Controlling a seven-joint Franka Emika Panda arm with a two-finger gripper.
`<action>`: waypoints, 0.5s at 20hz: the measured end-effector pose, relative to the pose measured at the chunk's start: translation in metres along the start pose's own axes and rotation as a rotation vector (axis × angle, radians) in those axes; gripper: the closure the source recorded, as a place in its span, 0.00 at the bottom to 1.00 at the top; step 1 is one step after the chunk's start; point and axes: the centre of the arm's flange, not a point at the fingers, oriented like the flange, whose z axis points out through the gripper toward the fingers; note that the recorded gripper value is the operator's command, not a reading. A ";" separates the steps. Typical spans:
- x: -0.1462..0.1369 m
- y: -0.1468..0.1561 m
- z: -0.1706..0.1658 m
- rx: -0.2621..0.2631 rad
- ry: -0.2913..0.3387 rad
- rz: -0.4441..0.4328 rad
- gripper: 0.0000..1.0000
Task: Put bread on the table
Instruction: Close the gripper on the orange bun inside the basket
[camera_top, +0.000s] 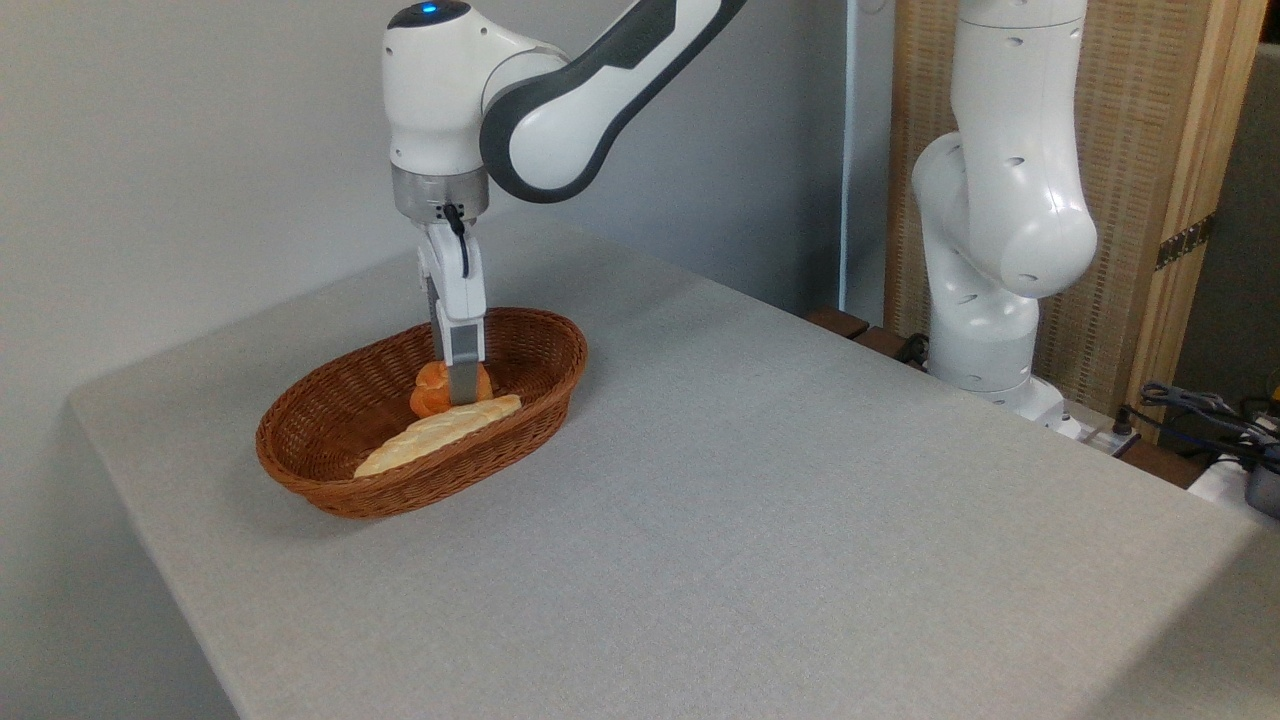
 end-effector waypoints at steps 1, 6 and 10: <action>0.000 0.000 0.000 0.000 0.000 0.000 0.71; -0.001 -0.002 -0.001 0.003 0.002 -0.003 0.69; -0.006 -0.018 -0.020 0.013 0.012 -0.031 0.68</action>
